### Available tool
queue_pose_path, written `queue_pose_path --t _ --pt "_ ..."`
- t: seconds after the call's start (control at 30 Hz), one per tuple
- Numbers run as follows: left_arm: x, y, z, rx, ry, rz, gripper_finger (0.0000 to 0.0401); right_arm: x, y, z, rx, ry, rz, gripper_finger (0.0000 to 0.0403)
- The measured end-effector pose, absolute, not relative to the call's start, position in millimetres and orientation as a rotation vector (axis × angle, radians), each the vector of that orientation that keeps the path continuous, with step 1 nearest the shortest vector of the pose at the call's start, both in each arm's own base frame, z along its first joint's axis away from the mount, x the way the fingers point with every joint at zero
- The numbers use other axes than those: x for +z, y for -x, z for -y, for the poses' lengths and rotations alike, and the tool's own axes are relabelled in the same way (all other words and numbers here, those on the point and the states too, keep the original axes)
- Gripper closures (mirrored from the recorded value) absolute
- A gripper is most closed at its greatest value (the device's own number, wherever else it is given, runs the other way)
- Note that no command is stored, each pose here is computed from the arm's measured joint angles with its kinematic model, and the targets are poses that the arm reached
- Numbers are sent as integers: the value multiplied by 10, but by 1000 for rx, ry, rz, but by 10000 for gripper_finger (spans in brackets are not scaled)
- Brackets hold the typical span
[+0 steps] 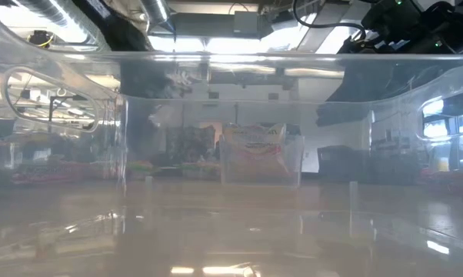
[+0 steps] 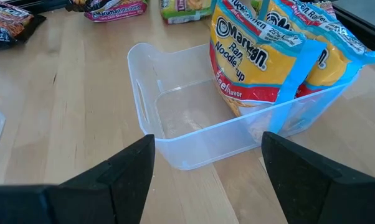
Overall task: Sort Maruchan noodles
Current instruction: Put the top blue noodles into the top transparent bin
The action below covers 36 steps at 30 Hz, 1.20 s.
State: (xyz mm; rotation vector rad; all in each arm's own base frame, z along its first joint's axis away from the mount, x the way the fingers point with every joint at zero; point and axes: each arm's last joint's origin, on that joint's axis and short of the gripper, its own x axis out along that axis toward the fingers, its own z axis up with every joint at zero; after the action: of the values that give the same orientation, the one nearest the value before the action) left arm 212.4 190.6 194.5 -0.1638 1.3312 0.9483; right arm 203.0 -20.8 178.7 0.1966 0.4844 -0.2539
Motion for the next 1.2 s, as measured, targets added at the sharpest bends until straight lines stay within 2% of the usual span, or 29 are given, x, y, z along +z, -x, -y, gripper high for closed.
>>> queue_pose_path --t 0.2,0.43,0.8,1.2 --pt "2362 -2117 -1639 848 105 -1163 400 1788 -2031 206 -250 -195 -483 127" --pt "2721 -2109 -1250 483 153 -953 400 1787 -2034 186 -182 -212 -490 127" --pt "2921 -2300 -772 -20 133 -739 400 1818 -2052 181 -156 -217 -455 127" --pt "3128 -2562 -429 -298 -29 -400 401 1937 -2104 155 -38 -228 -331 127"
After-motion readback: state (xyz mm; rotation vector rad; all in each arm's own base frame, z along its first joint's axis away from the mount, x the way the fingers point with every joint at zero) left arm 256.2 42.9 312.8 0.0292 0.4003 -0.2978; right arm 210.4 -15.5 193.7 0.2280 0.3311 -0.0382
